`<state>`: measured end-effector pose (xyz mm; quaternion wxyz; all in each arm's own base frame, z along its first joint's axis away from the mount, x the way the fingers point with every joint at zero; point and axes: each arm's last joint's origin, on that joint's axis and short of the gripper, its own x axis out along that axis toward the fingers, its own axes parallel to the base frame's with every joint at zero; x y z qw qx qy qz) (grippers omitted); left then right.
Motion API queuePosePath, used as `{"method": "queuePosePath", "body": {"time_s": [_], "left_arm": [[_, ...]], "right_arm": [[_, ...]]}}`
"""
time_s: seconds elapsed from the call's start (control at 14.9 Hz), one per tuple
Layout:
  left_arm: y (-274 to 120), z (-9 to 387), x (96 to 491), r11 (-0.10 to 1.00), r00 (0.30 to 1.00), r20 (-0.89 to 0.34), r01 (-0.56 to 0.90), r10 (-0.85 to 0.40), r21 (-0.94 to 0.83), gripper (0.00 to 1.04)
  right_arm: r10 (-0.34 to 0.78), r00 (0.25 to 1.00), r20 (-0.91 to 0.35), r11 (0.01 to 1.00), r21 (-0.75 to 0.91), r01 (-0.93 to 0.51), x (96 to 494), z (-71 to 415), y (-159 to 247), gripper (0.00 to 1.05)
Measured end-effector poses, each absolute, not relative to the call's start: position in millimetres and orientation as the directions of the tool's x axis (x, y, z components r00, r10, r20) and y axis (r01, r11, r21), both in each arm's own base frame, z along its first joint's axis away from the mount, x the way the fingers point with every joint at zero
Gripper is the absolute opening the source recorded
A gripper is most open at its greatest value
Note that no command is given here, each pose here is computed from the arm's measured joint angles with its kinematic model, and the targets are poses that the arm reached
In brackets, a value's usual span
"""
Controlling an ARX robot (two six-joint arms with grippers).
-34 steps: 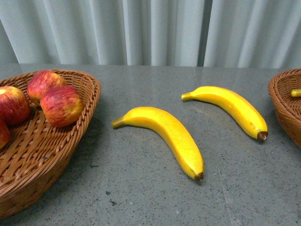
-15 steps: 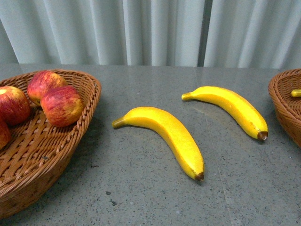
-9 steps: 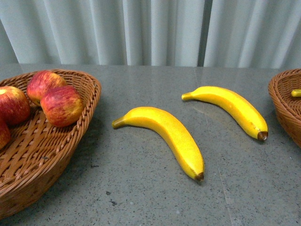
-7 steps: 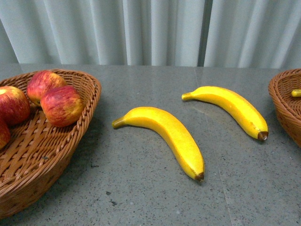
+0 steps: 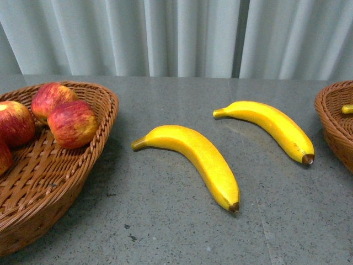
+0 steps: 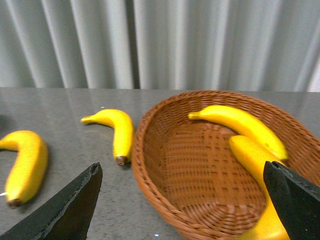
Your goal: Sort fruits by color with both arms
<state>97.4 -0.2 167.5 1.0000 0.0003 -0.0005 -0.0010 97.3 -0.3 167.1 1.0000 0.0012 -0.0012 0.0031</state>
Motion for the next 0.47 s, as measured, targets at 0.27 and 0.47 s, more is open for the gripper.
{"method": "queuePosePath", "body": {"time_s": [0.27, 0.47], "left_arm": [[0, 168, 97, 1.0, 1.0, 0.001, 0.002, -0.002, 0.001, 0.98], [0, 167, 97, 1.0, 1.0, 0.001, 0.002, -0.002, 0.001, 0.98]], "right_arm": [[0.095, 0.993, 0.066, 0.993, 0.061, -0.099, 130, 200, -3, 0.98], [0.184, 0.977, 0.106, 0.98, 0.06, -0.191, 198, 252, 16, 0.98]]}}
